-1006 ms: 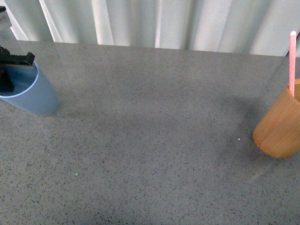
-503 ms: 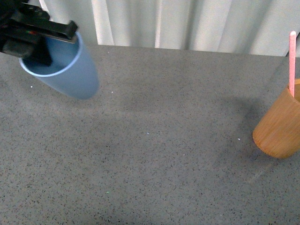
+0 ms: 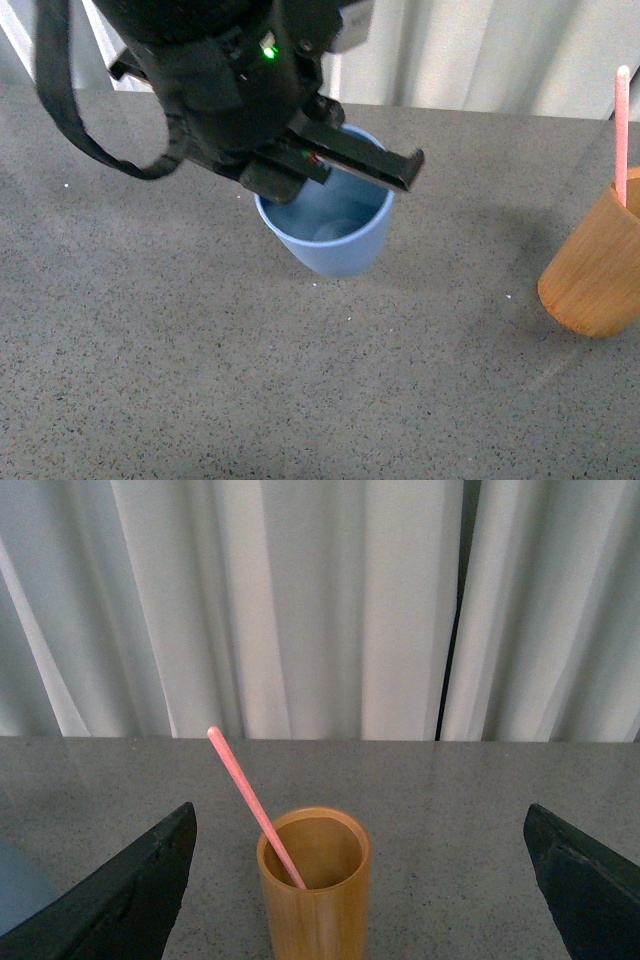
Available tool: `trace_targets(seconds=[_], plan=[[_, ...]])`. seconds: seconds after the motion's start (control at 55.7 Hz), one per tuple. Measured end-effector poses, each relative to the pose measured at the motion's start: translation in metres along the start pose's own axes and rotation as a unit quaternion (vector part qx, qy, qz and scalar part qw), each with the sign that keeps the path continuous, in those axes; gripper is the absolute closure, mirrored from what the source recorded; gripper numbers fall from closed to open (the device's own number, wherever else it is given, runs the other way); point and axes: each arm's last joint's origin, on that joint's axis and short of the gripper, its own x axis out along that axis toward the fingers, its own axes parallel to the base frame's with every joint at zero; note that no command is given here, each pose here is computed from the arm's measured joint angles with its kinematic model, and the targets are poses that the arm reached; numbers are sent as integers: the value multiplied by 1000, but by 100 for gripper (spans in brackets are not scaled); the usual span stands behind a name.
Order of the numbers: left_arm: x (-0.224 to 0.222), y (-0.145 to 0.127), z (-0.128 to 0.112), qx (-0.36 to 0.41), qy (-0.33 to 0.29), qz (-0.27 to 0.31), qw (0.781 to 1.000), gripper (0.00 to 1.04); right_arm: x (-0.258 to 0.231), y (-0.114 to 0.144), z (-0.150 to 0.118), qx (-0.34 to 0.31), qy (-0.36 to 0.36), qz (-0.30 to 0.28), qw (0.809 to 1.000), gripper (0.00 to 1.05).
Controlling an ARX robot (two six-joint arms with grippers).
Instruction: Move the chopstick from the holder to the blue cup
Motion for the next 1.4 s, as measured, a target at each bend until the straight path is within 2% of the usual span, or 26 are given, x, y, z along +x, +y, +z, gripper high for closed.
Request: trace_targets(seconds=[0.359,0.629,1.401], plan=[[34,-36,-3,10,21,-11,1000,101,0,0,0,0,0,0,1000,10],[43,-50,-6,10,24,-21,999,101,0,0,0,0,0,0,1000,10],[53,-61,-7,-4,21,-20,1000,101,0,0,0,0,0,0,1000,10]])
